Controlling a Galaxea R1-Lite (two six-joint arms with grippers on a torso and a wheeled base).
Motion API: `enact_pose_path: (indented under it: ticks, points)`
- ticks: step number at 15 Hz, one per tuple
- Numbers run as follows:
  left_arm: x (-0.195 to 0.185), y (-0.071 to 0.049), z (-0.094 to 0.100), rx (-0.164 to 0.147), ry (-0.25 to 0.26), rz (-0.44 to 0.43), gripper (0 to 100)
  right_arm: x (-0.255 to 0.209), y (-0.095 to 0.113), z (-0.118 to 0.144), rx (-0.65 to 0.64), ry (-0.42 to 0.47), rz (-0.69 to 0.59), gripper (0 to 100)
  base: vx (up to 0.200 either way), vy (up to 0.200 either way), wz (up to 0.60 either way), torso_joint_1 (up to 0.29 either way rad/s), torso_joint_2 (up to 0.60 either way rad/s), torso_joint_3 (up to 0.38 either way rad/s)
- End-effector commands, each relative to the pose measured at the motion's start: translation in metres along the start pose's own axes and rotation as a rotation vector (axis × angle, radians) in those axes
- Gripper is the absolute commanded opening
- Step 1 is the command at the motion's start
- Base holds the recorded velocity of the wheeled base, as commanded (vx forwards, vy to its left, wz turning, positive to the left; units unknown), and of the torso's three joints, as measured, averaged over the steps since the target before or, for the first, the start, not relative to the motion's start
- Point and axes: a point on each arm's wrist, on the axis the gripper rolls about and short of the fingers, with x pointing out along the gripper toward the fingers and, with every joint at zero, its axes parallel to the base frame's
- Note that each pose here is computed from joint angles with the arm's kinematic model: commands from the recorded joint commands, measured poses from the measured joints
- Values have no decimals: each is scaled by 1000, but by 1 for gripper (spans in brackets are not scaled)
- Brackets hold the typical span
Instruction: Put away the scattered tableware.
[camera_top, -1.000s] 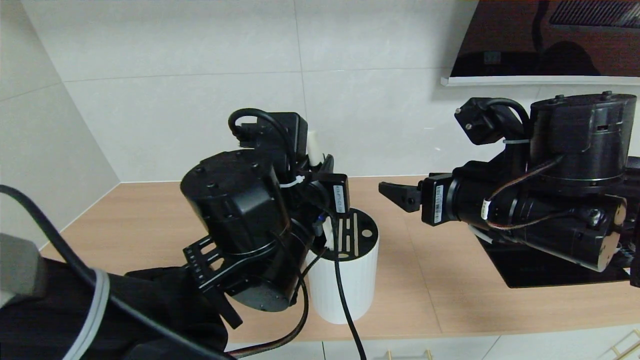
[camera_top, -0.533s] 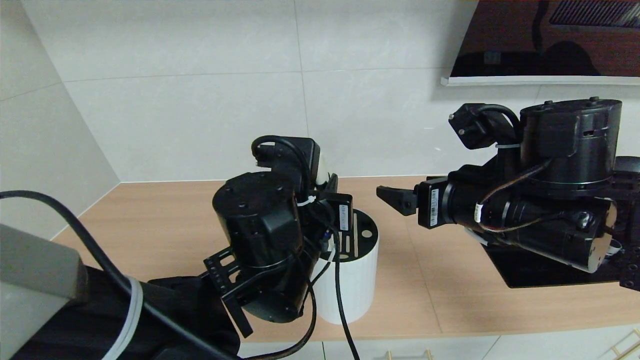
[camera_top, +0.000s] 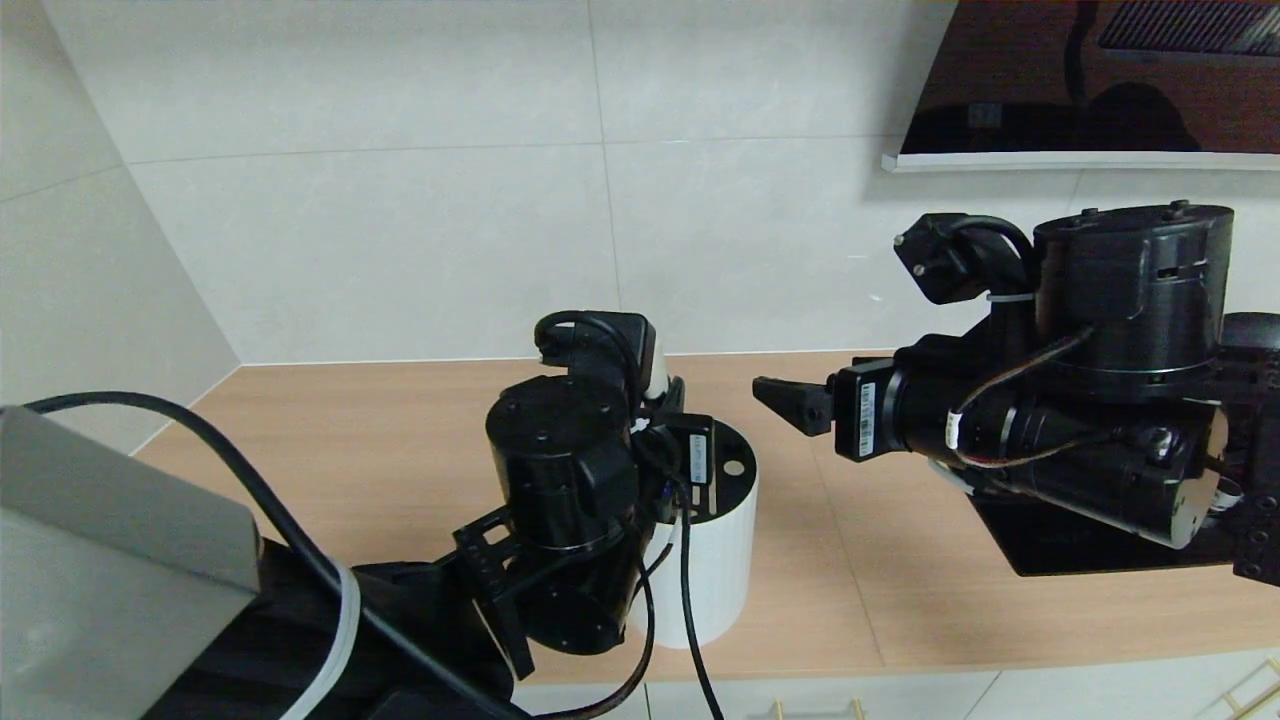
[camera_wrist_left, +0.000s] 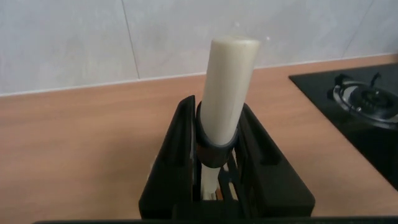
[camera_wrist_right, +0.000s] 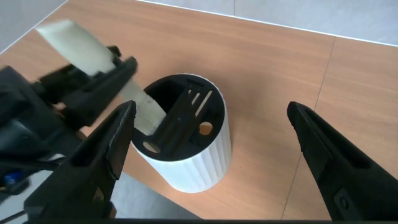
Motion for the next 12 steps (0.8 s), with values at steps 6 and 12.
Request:
enact_pose_path:
  ticks: [6,12]
  points:
    - [12,-1,-22,33,46,17,0,3,0,-3,-4,10,0,100,0,0,0,0,0,0]
    - [13,-2,-27,40,57,19,0,3,0,-2,-3,9,0,100,0,0,0,0,0,0]
